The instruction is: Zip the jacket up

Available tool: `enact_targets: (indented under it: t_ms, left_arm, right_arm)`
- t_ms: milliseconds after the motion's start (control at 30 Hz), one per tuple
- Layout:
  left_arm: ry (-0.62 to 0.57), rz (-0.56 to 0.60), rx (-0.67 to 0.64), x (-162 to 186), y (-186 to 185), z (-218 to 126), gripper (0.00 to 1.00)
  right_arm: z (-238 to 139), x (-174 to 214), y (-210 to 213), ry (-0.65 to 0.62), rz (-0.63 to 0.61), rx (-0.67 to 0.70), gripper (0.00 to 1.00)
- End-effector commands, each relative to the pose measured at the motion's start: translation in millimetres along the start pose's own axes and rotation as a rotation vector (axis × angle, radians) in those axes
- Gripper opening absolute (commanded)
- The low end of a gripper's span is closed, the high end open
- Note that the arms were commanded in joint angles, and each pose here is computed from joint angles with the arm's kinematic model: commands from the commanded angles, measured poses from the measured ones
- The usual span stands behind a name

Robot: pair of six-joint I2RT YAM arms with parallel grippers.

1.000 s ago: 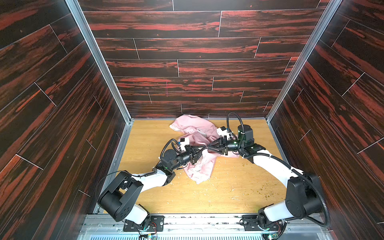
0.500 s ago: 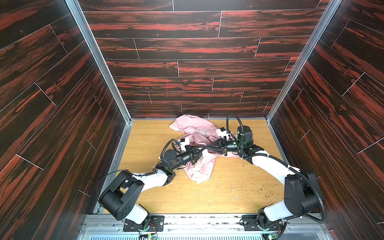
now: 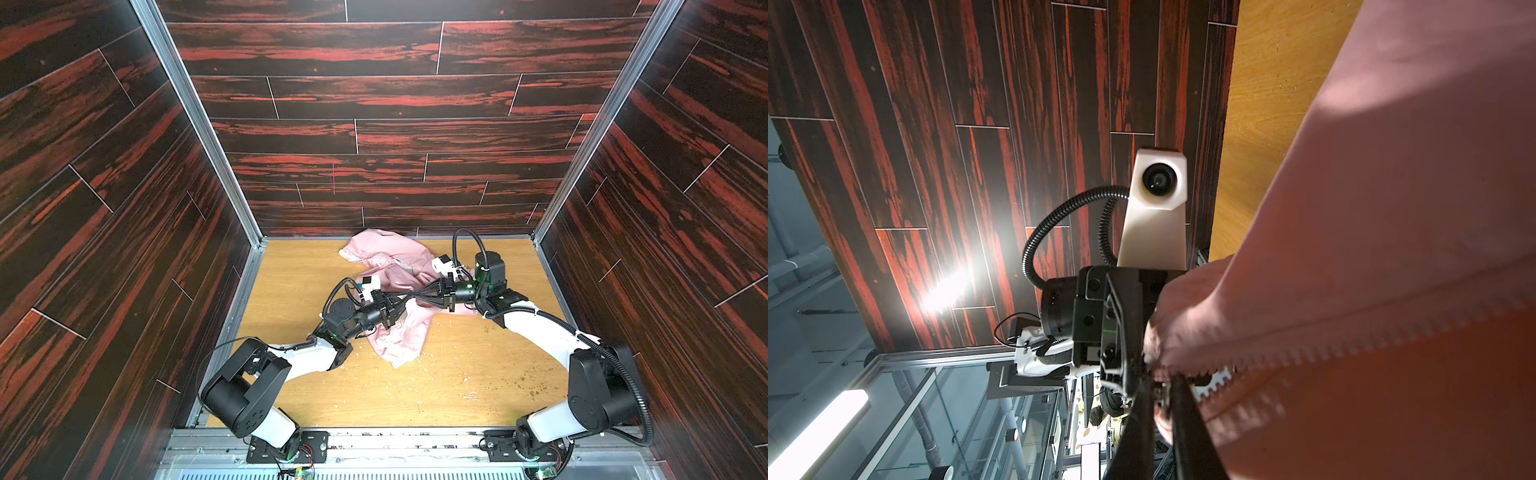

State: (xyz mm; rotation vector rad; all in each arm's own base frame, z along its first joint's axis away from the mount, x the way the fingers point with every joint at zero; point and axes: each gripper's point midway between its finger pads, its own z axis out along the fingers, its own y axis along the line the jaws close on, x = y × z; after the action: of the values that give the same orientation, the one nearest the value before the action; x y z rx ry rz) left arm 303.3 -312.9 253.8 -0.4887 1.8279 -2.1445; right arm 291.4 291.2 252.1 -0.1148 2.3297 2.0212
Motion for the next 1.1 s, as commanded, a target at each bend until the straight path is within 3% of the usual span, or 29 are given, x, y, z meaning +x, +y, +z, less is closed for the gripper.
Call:
enact_targets:
  t_ms: [0, 300, 533, 600, 667, 767, 867, 1067]
  left_arm:
    - [0.04, 0.029, 0.065, 8, -21, 8, 0.0]
    - [0.047, 0.023, 0.063, 10, -21, 9, 0.0]
    - [0.05, 0.017, 0.059, 10, -20, 9, 0.0]
    - [0.043, 0.01, 0.056, 9, -17, 7, 0.09]
    - [0.028, 0.003, 0.049, 8, -14, 5, 0.3]
    - [0.01, -0.005, 0.015, 7, -6, 0, 0.43]
    - [0.01, -0.006, -0.028, 8, 2, -3, 0.48]
    - [0.022, 0.001, -0.08, 12, 8, -6, 0.48]
  right_arm:
    - [5, -3, -2, 0.025, -0.007, -0.001, 0.13]
    - [6, -5, -4, 0.033, -0.009, 0.011, 0.09]
    - [6, -7, -4, 0.026, -0.02, 0.035, 0.0]
    - [5, -8, -6, 0.019, -0.021, 0.055, 0.0]
    - [4, -9, -9, 0.004, -0.016, 0.087, 0.0]
    - [2, -10, -13, -0.015, -0.006, 0.114, 0.0]
    - [2, -9, -13, -0.025, -0.015, 0.122, 0.0]
    - [3, -11, -14, -0.042, -0.011, 0.143, 0.0]
